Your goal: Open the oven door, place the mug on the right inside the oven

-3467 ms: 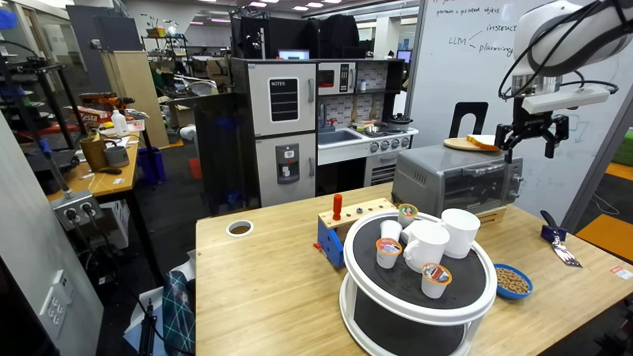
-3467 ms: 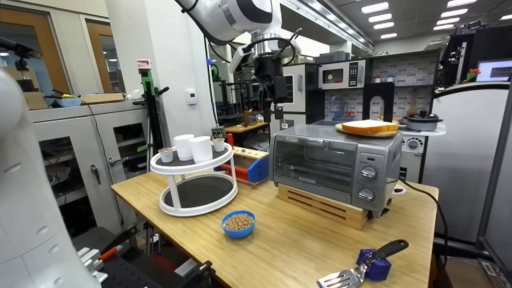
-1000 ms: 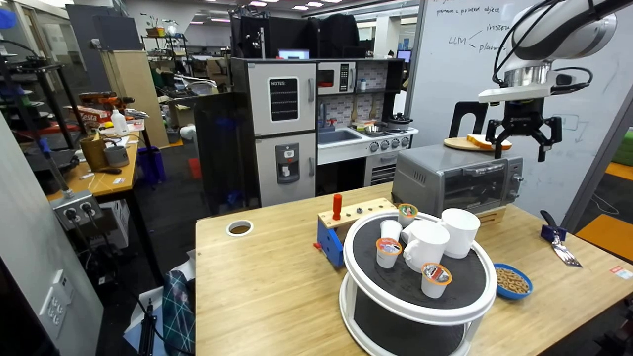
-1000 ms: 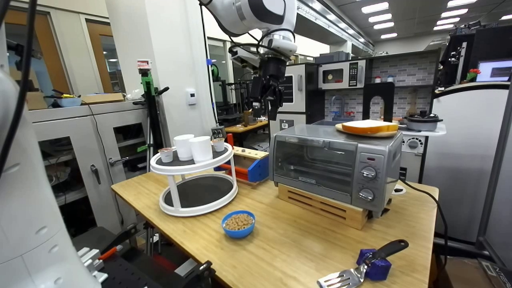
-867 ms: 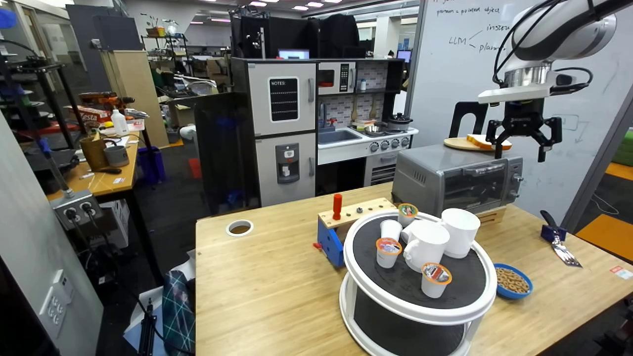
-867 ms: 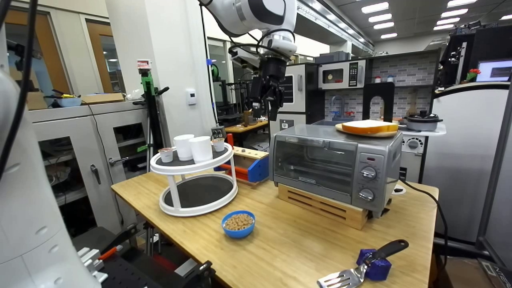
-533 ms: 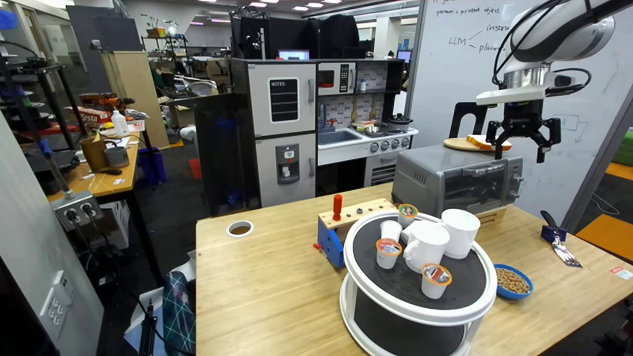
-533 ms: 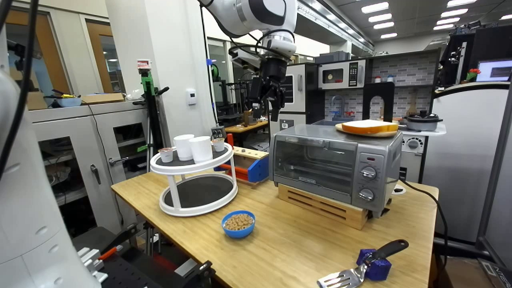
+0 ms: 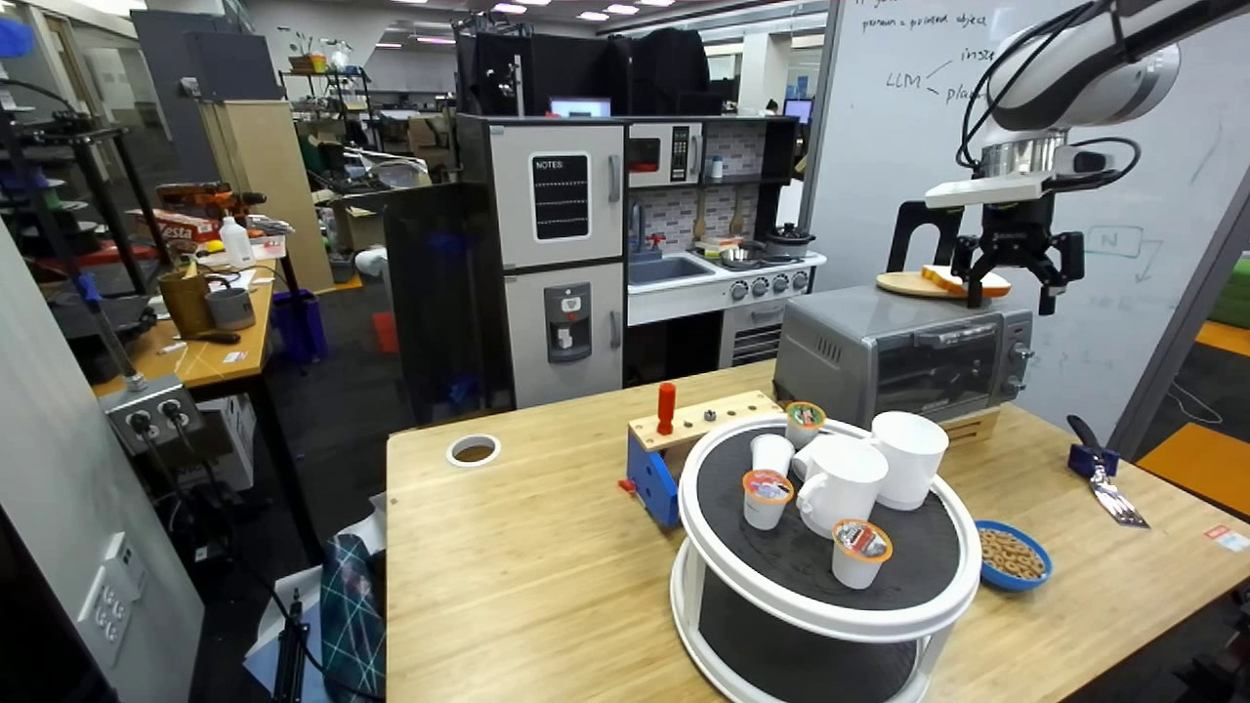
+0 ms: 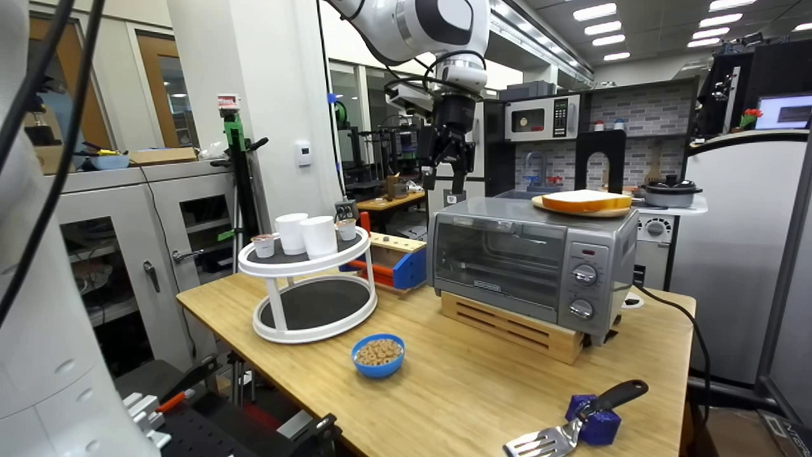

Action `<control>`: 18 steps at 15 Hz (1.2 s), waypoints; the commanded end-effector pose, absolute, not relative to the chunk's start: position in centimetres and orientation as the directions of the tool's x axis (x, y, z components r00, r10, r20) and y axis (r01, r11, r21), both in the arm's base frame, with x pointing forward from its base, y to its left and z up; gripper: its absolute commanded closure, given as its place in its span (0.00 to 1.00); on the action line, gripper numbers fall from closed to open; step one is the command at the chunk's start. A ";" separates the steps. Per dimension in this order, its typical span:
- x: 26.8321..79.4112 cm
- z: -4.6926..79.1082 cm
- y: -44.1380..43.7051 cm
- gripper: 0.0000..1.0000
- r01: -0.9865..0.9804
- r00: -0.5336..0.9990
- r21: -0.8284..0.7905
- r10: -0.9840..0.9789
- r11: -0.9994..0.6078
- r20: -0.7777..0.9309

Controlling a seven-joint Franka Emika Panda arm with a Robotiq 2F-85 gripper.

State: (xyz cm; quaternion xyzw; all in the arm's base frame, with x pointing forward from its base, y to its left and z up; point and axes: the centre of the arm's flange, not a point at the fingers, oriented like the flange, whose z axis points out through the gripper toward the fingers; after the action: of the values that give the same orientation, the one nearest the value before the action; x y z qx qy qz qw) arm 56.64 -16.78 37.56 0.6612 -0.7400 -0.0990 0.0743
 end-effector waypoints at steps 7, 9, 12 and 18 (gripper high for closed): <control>59.2 35.4 -20.3 0.00 -0.938 -0.192 0.297 -0.981 0.180 -0.013; 59.6 35.1 -20.4 0.00 -0.937 -0.187 0.301 -0.982 0.175 -0.009; 60.2 34.7 -20.5 0.00 -0.936 -0.184 0.306 -0.983 0.173 -0.007; 60.8 34.1 -20.5 0.00 -0.932 -0.179 0.321 -0.984 0.167 -0.010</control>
State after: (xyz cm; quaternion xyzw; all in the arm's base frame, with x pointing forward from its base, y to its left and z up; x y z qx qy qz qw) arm 60.06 -20.17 34.06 0.6385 -0.7549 -0.1095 0.1019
